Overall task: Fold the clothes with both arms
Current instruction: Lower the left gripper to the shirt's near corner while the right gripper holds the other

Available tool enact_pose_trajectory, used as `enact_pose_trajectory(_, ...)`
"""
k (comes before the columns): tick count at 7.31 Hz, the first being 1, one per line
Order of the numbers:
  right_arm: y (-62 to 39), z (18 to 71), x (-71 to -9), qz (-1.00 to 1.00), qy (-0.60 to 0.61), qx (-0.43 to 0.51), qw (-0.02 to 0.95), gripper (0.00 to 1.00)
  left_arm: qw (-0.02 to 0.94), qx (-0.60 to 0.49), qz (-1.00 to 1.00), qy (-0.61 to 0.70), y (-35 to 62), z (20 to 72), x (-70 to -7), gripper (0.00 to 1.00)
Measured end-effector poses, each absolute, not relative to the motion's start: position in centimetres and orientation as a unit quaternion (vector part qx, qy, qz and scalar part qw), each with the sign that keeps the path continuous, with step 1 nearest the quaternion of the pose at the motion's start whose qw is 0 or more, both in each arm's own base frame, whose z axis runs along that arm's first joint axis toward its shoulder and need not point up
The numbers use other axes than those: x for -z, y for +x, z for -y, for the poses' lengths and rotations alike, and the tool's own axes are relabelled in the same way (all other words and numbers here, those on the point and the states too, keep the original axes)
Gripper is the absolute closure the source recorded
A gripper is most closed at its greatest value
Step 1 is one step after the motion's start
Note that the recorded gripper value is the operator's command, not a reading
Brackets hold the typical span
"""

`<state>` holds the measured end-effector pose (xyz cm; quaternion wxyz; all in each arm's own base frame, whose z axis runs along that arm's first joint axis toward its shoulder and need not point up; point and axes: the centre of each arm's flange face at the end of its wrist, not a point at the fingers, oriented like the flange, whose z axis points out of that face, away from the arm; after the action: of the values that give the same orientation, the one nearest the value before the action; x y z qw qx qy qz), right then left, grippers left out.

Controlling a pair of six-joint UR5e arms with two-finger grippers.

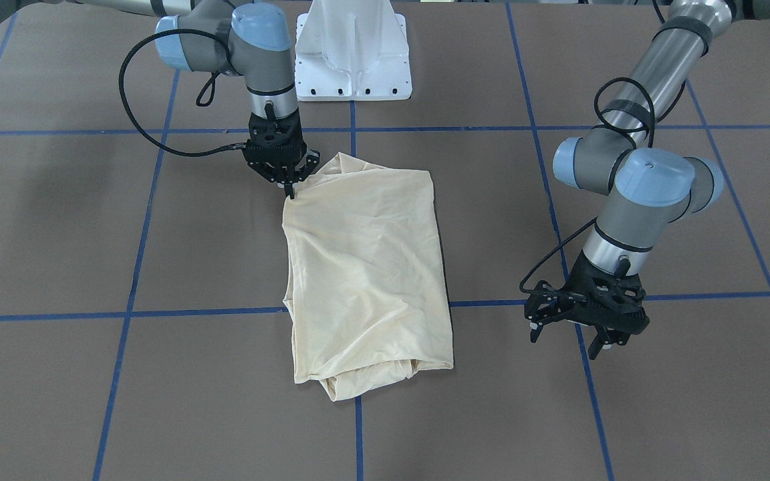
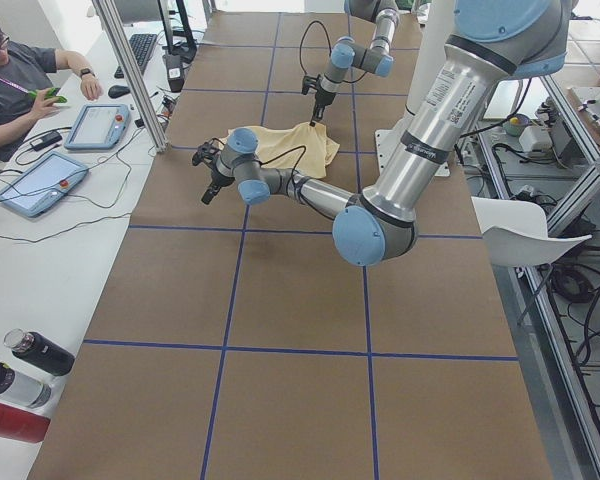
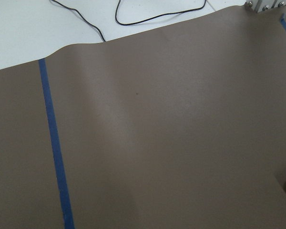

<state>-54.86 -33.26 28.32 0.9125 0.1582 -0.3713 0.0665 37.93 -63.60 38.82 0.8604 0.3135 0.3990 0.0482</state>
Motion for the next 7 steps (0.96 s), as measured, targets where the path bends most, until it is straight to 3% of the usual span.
enact_pose_trajectory(1,-54.8,33.1,-28.9,0.367,0.157,-0.066,0.914,0.0,0.86,-0.048,-0.399,0.314,37.9,63.6,-38.8,0.0)
enact_pose_trajectory(5,-52.4,32.3,-25.5,0.402,0.164,-0.069,0.898,0.0,0.849,-0.049,-0.438,0.293,37.6,62.0,-36.9,0.0)
enact_pose_trajectory(7,-51.3,32.0,-24.6,0.411,0.166,-0.073,0.894,0.0,0.833,-0.045,-0.488,0.258,38.2,56.1,-35.8,0.0)
